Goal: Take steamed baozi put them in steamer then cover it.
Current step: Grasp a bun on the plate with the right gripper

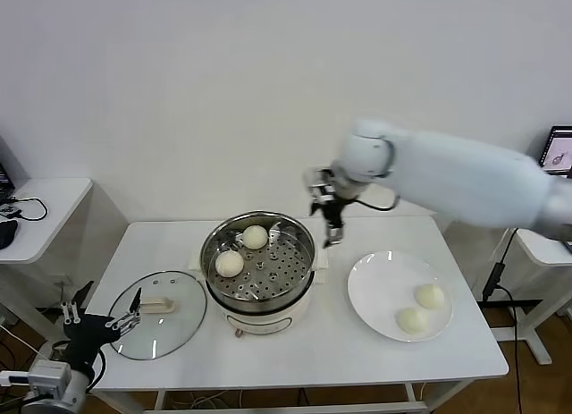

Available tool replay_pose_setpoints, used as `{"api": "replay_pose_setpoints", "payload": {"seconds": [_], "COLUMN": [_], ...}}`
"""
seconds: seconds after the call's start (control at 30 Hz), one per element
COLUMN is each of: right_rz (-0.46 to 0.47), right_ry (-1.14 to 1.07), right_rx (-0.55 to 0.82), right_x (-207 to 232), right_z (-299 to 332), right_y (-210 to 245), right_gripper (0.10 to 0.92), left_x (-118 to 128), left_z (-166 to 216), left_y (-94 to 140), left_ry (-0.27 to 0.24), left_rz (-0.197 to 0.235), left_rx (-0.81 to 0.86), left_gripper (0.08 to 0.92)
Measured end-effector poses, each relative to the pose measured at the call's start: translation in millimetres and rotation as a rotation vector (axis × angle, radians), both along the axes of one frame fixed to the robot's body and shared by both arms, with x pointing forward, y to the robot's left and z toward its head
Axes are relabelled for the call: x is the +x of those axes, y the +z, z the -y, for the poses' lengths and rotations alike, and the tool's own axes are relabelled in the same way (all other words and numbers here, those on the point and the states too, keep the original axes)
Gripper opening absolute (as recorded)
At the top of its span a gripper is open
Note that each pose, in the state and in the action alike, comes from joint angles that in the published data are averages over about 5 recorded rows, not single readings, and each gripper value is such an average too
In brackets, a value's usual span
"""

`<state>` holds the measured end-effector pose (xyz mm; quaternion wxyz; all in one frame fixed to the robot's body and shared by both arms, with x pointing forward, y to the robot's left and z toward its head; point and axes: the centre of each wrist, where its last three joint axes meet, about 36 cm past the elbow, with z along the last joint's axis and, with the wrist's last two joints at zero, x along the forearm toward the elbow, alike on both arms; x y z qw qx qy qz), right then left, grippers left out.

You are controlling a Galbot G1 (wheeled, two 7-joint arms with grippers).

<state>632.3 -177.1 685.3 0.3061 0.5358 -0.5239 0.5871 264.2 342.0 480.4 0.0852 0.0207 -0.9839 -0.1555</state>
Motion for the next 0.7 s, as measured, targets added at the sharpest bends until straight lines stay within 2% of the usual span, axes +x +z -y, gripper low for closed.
{"api": "replay_pose_setpoints", "payload": {"seconds": [0.37, 0.7], "right_rz": [-0.04, -0.095], "right_ry": [-0.08, -0.137], "right_rx": [-0.029, -0.06], "right_x": [-39.3, -73.7], "right_z": [127.3, 180.3], "right_y": [-55.5, -119.9], "right_gripper": [0.823, 0.823], "left_x": [-1.7, -4.5], "left_z": [3.4, 5.4], "left_y": [-2.1, -6.9], "left_ry": [-0.002, 0.004], "left_rz": [-0.015, -0.034], "left_rx": [0.003, 0.006], "left_gripper": [0.823, 0.823]}}
